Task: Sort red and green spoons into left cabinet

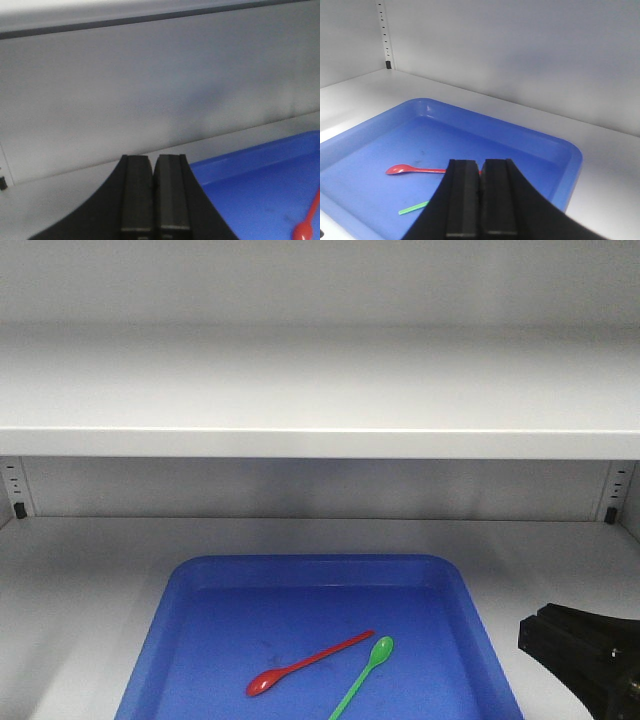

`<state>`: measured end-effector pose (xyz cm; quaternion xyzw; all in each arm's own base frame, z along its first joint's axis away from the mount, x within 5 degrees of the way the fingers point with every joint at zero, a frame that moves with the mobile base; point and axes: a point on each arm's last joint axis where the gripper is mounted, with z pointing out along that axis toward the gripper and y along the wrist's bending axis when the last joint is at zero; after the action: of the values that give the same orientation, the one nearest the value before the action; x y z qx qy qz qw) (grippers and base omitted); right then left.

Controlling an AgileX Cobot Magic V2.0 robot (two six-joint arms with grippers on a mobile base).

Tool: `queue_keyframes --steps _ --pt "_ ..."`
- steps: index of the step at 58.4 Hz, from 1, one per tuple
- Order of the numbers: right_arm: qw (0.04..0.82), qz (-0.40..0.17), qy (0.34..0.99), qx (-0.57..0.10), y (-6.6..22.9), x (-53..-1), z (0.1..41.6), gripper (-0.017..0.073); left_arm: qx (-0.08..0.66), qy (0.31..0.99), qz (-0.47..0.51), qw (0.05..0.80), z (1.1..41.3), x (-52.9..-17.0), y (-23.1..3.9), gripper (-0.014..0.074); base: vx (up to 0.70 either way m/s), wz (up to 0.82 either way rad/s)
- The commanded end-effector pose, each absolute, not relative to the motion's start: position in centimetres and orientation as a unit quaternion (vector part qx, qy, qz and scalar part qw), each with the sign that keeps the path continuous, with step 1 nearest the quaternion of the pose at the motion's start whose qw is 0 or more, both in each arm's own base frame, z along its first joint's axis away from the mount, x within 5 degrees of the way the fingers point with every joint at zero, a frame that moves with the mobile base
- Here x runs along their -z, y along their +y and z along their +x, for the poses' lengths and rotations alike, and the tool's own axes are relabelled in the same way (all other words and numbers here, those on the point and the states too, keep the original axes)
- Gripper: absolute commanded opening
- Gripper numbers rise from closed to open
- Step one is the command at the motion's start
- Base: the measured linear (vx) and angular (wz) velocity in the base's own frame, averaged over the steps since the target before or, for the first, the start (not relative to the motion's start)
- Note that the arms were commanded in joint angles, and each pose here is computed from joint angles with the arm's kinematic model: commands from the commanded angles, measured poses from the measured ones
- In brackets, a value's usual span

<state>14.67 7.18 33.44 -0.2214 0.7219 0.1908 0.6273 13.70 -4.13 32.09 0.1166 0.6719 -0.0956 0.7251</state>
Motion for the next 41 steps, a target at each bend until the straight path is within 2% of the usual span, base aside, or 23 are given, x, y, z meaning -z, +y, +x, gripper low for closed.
queue_keyframes --steps 1,24,41 --pt "0.646 -0.217 0.711 -0.175 6.9 -34.6 14.7 -0.0004 0.118 0.626 0.092 0.765 12.3 -32.4 -3.6 -0.0001 0.00 0.00" --pt "0.646 -0.217 0.711 -0.175 6.9 -34.6 14.7 -0.0004 0.081 0.628 0.048 0.772 7.2 -25.0 -1.4 -0.0001 0.00 0.00" --pt "0.646 -0.217 0.711 -0.175 6.9 -34.6 14.7 -0.0004 0.047 0.606 0.020 0.794 5.2 -21.7 -0.6 -0.0001 0.00 0.00"
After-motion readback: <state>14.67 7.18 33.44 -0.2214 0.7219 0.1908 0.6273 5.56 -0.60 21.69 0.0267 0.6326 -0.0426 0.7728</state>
